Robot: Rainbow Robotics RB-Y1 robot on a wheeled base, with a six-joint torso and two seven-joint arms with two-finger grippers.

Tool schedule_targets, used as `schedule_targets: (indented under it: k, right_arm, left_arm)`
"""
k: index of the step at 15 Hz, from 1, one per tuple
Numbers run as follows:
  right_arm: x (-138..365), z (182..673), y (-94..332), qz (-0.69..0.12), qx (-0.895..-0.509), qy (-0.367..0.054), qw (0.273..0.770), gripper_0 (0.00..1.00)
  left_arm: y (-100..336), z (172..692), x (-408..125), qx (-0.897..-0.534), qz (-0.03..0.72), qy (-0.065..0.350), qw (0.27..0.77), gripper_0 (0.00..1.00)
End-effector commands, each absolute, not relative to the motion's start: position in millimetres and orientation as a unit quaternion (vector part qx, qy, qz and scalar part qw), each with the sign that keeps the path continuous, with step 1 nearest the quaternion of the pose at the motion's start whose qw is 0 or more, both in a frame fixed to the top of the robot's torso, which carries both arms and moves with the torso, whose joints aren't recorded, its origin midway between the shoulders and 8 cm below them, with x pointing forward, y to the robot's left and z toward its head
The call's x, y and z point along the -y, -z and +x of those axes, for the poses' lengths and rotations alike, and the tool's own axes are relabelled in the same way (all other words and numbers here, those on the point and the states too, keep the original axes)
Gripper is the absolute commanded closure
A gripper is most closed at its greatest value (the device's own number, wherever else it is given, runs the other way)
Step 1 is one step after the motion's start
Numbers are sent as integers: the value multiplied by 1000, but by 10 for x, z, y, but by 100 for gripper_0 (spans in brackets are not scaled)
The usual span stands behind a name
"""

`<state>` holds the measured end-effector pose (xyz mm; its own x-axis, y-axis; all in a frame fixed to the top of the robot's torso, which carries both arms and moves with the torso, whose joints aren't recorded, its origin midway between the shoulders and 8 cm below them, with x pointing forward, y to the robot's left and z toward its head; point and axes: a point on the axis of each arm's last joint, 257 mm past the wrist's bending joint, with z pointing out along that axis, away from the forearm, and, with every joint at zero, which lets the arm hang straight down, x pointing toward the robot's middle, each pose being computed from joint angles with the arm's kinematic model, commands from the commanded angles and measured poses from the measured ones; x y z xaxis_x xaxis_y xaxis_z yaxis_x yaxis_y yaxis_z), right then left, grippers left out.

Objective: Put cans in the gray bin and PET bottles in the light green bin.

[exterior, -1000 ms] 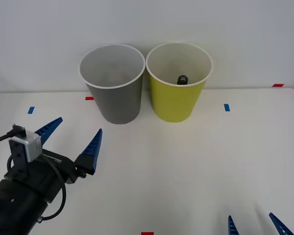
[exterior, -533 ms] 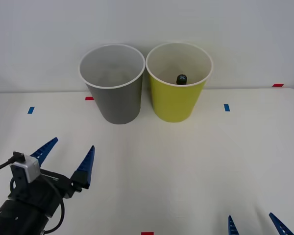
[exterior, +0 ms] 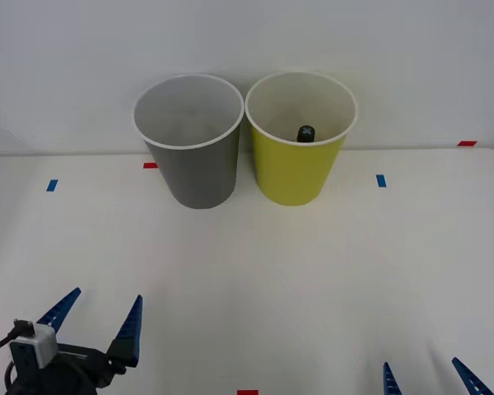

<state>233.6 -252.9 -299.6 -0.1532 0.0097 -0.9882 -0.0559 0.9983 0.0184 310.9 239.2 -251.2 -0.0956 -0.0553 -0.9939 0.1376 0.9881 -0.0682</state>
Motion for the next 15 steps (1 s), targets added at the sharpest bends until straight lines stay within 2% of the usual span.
schedule_targets:
  k: [1,5,15]
  right_arm:
    - [2529,2336,2996,-15,-759,-25,651,0]
    - [2529,2336,2996,-15,-759,-25,651,0]
    - [2529,2336,2996,-15,-759,-25,651,0]
  left_arm:
    - [2719,2911,-2504,-751,16,48,659,0]
    - [2915,2641,-2562,-774,8,41,632,0]
    - [3100,2458,-2581,-789,19,25,613,0]
